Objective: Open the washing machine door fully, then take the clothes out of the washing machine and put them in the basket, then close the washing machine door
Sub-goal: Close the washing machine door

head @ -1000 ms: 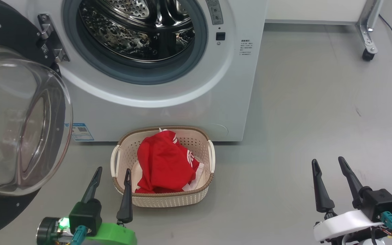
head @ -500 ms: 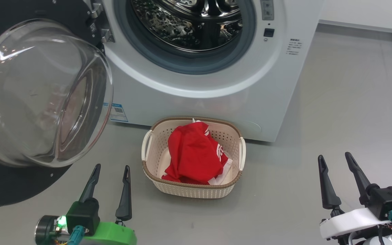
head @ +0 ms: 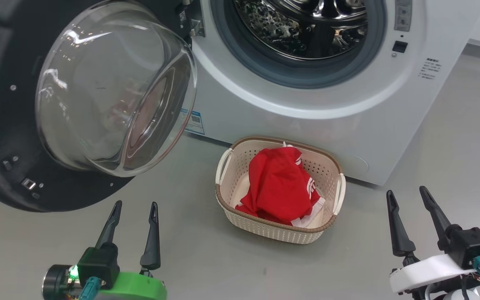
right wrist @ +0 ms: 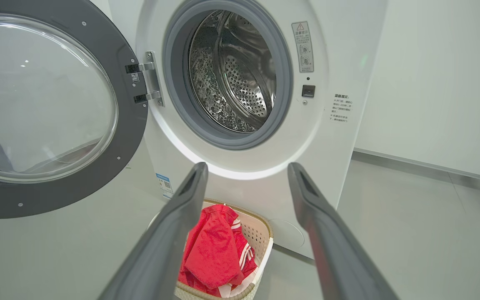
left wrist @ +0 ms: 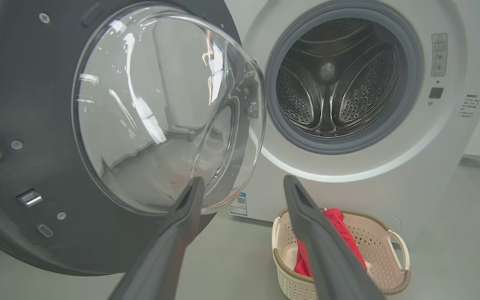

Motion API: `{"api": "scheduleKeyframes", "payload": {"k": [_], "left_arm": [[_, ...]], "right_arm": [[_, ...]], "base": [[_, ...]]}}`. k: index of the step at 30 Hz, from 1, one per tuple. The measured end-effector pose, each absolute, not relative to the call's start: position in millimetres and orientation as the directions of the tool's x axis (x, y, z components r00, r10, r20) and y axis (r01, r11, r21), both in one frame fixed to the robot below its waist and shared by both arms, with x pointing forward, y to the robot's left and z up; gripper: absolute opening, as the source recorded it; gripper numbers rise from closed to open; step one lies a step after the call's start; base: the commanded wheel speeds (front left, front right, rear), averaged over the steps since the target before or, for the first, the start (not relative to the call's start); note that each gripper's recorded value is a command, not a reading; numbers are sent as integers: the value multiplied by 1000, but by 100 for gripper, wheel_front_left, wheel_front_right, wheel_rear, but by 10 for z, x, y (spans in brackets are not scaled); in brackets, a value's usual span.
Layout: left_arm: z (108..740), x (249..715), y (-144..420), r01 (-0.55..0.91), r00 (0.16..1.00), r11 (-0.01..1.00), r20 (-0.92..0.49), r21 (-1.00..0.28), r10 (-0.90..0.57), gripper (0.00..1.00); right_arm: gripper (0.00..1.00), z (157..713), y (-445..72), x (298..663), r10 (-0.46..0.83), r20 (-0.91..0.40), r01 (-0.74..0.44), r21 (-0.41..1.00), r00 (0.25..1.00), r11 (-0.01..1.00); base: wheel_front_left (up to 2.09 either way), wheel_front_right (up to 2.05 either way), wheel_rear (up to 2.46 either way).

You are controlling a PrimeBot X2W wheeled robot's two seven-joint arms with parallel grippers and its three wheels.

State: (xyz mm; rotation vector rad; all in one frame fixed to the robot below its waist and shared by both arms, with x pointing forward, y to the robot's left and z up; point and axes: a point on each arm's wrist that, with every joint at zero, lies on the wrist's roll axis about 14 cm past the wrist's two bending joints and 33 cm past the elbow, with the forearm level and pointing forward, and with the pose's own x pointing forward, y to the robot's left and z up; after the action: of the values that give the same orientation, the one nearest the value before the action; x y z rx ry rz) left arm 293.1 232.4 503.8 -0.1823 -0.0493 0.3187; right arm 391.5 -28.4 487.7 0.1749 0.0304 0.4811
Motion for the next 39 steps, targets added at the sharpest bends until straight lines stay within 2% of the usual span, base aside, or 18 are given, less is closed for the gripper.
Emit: {"api": "scheduleKeyframes", "payload": {"k": [13, 20, 21, 22, 23, 24, 25, 32, 39], "left_arm": [[5057, 2652, 2642, -420, 902, 890, 29, -178, 431, 100], [5063, 2629, 2662, -428, 898, 886, 31, -178, 439, 100], [5064, 2626, 2664, -428, 897, 886, 32, -178, 440, 95], [5065, 2623, 2666, -429, 897, 886, 32, -178, 441, 49], [5067, 2621, 2668, -430, 897, 885, 33, -178, 442, 35], [5068, 2618, 2670, -430, 896, 885, 33, -178, 442, 25], [5069, 2615, 2672, -431, 896, 885, 34, -179, 443, 0], [5114, 2626, 2631, -418, 897, 879, 47, -230, 439, 0], [5317, 2712, 2492, -334, 908, 841, 95, -426, 409, 0]], "right_arm": [[100, 4868, 162, 3839, 580, 4, -571, 188, 814, 799], [100, 4870, 203, 3826, 591, 5, -581, 184, 807, 792], [100, 4871, 205, 3826, 591, 5, -582, 184, 806, 792], [100, 4873, 208, 3825, 592, 5, -583, 184, 806, 791], [100, 4875, 211, 3824, 593, 6, -584, 184, 805, 791], [100, 4876, 214, 3824, 593, 6, -584, 184, 805, 790], [100, 4878, 217, 3823, 594, 7, -585, 183, 804, 790], [100, 4875, 235, 3823, 598, 6, -588, 185, 802, 787], [100, 4839, 249, 3841, 603, -6, -592, 186, 798, 784]], "base": [[0, 0, 0], [0, 0, 0], [0, 0, 0], [0, 0, 0], [0, 0, 0], [0, 0, 0], [0, 0, 0], [0, 0, 0], [0, 0, 0]]}}
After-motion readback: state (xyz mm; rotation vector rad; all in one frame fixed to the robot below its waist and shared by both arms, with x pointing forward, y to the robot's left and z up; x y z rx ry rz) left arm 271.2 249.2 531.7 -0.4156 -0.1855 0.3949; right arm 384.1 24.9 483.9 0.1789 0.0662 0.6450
